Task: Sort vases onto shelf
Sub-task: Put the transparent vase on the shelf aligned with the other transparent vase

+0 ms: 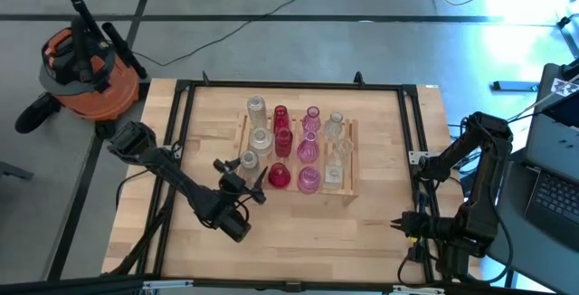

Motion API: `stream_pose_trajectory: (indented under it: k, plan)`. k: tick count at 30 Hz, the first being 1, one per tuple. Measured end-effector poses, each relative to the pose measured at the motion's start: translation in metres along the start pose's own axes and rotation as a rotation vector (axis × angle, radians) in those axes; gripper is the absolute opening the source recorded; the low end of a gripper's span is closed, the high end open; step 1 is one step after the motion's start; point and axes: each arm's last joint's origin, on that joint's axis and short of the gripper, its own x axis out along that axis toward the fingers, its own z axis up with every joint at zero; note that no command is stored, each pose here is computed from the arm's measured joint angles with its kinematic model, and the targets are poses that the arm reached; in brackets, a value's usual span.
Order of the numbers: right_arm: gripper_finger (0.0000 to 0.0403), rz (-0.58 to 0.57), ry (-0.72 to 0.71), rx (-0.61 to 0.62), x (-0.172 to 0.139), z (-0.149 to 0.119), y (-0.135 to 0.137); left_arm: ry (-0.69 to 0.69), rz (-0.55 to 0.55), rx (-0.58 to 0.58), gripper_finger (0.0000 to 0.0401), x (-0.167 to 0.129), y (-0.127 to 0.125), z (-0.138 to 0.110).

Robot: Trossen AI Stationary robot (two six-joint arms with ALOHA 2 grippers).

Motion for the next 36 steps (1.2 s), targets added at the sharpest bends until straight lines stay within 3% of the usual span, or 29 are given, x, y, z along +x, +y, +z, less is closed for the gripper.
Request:
stream_pose_trajectory:
  k: [17,28,36]
  plan:
    - [0.0,0.002,0.0,0.0,0.0,0.0,0.0,0.0,0.015,0.144,0.0321,0.004,-0.013,0.036]
    - [0.0,0.025,-0.004,0.016,0.0,0.0,0.003,0.003,0.029,0.145,0.0321,0.009,-0.01,0.037]
    - [0.0,0.026,-0.007,0.017,0.0,0.0,0.003,0.004,0.026,0.103,0.0321,0.008,0.003,0.055]
